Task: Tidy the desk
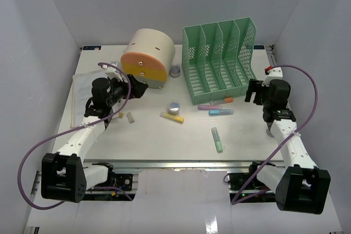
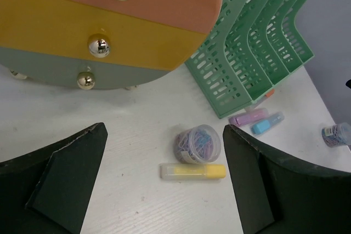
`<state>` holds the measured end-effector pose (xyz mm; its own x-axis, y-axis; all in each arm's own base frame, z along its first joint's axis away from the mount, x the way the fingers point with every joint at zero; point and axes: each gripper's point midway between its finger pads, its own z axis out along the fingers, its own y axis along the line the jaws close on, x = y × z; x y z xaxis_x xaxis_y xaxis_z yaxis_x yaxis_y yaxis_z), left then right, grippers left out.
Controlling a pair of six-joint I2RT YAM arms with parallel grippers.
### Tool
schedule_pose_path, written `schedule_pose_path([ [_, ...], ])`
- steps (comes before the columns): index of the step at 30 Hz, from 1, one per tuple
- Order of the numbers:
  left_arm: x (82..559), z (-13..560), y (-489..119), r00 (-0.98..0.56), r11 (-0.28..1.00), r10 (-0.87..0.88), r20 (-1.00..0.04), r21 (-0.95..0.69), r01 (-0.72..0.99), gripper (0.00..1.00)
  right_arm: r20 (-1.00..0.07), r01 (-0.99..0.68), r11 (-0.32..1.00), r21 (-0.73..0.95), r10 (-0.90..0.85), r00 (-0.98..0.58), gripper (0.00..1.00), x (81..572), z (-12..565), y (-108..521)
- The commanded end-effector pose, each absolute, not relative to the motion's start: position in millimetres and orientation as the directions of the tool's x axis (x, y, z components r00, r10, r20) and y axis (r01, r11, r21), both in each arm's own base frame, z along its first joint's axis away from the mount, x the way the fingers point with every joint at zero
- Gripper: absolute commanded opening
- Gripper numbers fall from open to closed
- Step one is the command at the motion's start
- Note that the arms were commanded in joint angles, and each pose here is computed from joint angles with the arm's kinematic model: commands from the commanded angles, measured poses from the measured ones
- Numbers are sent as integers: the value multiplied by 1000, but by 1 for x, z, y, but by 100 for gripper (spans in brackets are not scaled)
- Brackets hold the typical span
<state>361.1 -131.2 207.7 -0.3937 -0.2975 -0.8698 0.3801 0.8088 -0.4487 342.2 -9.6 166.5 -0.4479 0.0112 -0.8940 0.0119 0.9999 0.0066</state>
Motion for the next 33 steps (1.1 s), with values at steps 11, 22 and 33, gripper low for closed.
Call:
schedule_pose_path([
  [11, 362, 243, -137, -324, 786, -297, -898, -423, 451, 98, -948, -475, 880, 2, -149, -282, 90, 321, 177, 59],
  [22, 366, 236, -142, -365, 778, -269, -891, -425, 463, 98, -953, -794, 600, -100, -286, -96, 90, 276, 182, 106],
  [33, 407, 257, -133, -420, 750, -315, -851, -495, 439, 92, -957, -783, 612, -108, -277, -84, 91, 277, 191, 103],
])
